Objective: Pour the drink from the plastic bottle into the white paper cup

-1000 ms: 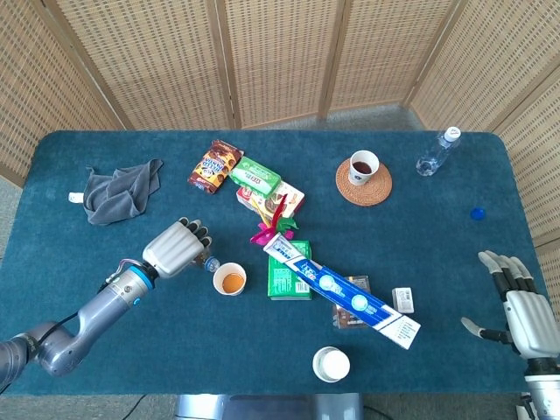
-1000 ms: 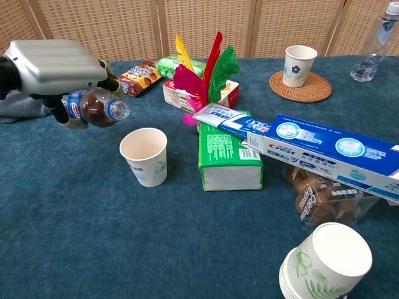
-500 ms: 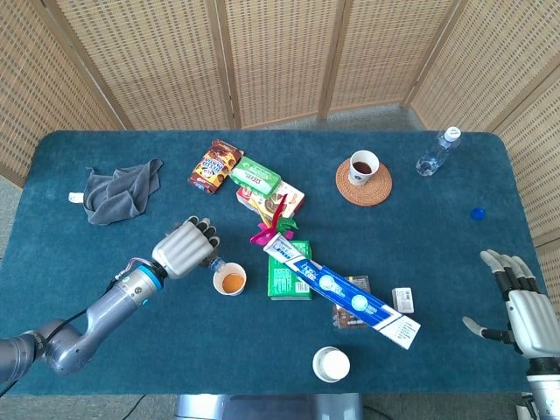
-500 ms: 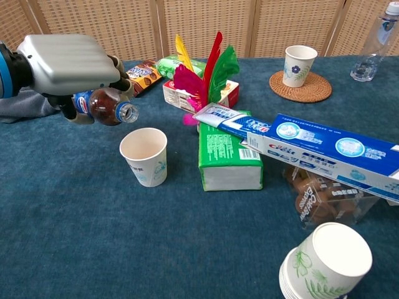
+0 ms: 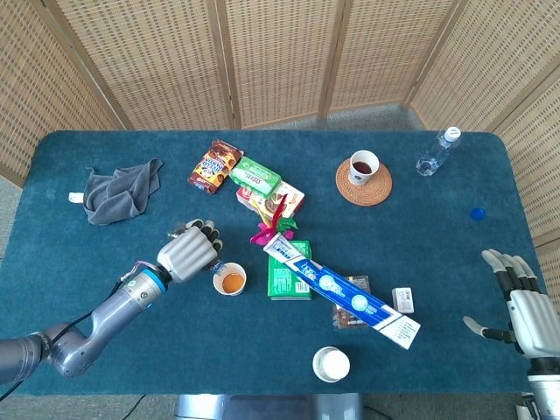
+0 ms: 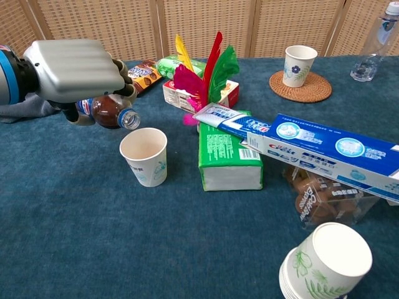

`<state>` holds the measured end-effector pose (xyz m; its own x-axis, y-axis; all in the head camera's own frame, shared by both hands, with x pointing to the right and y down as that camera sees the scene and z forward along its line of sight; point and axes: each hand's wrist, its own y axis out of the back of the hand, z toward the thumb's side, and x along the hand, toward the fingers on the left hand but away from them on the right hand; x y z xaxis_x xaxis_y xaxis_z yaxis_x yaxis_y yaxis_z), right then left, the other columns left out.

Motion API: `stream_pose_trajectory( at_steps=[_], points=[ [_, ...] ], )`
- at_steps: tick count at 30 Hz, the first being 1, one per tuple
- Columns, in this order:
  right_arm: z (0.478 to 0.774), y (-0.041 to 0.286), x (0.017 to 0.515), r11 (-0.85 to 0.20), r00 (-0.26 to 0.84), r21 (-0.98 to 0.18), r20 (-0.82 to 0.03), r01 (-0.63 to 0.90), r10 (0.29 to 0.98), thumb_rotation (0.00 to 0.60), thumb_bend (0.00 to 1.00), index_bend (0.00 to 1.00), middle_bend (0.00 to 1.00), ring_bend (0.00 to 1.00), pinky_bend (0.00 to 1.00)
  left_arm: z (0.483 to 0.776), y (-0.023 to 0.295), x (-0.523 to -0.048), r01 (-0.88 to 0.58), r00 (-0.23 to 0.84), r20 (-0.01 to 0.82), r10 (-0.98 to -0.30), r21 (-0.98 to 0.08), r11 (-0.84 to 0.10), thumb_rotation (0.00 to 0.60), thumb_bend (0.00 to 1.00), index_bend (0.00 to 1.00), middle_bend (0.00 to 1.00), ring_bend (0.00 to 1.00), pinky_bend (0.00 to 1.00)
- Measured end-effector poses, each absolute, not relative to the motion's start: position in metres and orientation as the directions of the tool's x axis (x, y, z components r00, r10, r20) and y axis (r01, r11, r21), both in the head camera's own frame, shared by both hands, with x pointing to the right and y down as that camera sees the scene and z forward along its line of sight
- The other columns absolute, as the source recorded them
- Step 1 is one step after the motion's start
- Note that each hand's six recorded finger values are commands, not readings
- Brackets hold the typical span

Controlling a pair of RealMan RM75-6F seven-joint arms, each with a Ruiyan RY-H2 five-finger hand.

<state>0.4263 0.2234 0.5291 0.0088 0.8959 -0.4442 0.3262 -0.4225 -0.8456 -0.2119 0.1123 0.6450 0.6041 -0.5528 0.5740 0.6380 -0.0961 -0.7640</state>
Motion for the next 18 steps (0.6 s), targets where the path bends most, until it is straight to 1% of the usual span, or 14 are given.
stream_pose_trajectory(
  at_steps=[18],
  points=[
    [0.5278, 0.2239, 0.4260, -0.420, 0.009, -0.845, -0.442, 0.331, 0.897, 0.599, 0.00, 0.00, 0.00, 0.00, 0.00, 0.6398, 0.1164, -0.2052, 0.668, 0.628, 0.559, -0.542, -0.744, 0.006, 0.600, 0.33, 0.33, 0.37, 0.27, 0.42]
  ],
)
